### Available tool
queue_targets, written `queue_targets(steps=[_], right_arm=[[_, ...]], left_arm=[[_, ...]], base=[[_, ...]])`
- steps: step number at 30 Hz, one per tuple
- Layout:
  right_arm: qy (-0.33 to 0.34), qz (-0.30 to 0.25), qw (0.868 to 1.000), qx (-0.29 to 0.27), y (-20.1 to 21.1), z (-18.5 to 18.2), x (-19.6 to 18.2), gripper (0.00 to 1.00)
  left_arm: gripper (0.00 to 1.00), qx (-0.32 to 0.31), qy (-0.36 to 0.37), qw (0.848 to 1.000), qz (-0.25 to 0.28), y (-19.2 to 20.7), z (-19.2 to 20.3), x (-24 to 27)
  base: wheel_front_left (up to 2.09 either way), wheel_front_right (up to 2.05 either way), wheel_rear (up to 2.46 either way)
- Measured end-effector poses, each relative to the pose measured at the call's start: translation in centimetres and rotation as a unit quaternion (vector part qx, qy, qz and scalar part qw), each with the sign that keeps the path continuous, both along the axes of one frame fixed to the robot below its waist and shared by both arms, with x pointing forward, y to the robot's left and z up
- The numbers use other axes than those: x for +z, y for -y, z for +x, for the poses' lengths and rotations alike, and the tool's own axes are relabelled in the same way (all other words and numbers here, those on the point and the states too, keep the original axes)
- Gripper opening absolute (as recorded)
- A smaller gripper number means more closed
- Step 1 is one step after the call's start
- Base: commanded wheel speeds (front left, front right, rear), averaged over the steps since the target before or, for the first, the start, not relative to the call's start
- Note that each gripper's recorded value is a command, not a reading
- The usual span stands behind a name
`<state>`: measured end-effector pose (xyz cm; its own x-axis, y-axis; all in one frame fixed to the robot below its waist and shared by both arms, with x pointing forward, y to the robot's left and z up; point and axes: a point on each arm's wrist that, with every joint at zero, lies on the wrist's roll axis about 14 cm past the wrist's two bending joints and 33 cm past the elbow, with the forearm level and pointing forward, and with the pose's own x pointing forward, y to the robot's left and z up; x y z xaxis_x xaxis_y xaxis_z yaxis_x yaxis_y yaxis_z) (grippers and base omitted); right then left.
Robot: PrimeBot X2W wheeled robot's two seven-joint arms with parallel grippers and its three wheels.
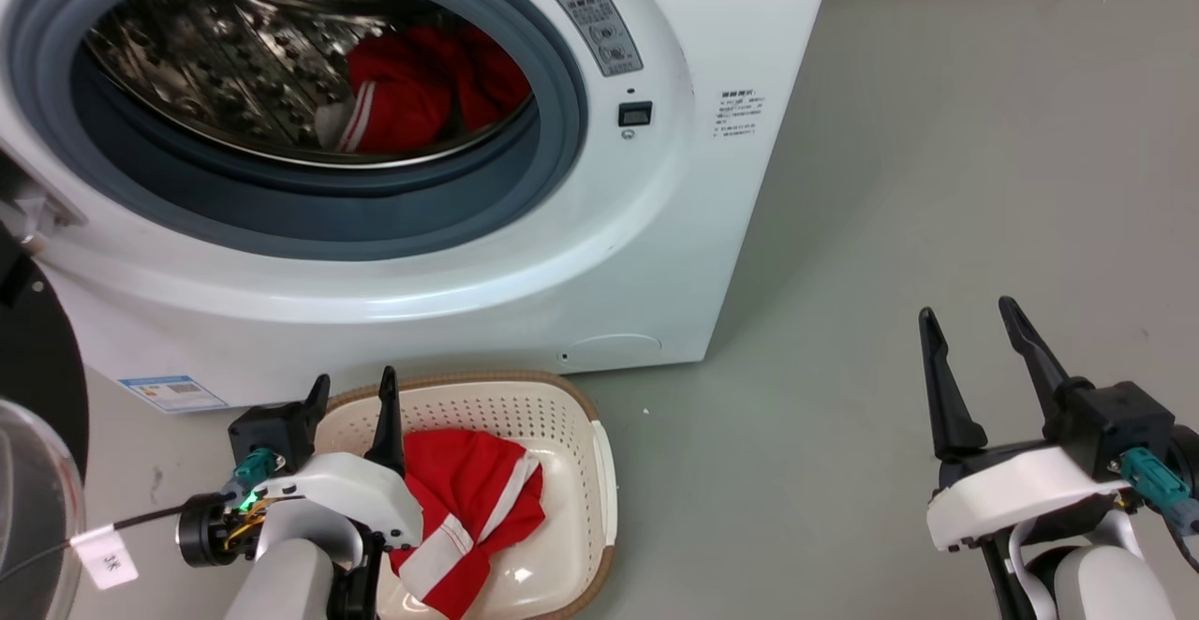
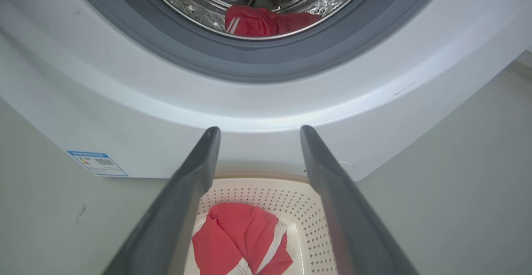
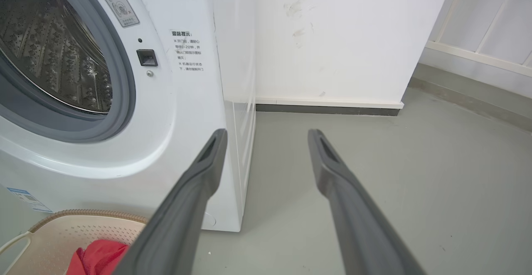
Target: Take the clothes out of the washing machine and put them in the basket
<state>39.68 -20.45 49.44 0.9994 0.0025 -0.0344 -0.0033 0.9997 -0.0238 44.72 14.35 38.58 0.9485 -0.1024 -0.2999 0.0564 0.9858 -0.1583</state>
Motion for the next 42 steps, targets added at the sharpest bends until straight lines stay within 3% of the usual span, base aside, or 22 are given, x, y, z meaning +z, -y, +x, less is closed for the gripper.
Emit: queue_targets(steps=[12, 19, 27, 42], right_arm=[[0.012, -0.002, 1.000, 0.005, -0.4, -1.6, 1.5, 1.00], [0.006, 0.003, 1.000, -0.009, 0.5, -1.7, 1.0, 1.00], [-0.008, 0.018, 0.999, -0.044, 2.6, -1.4, -0.9, 1.00], [-0.070, 0.032, 0.991, -0.106, 6.3, -1.7, -6.7, 1.00]], left_arm=[[1.00, -0.002, 0.159, 0.987, 0.022, -1.0, 0.6, 9.8], [1.00, -0.031, 0.188, 0.981, 0.049, -0.9, 5.5, 12.9], [1.00, -0.074, 0.149, 0.983, 0.072, 0.6, 12.7, 12.4], [1.00, -0.101, -0.009, 0.989, 0.104, 1.6, 24.0, 3.2]], base=[[0.00, 0.00, 0.00], [0.00, 0.00, 0.00], [0.00, 0.00, 0.00], [0.00, 0.00, 0.00]])
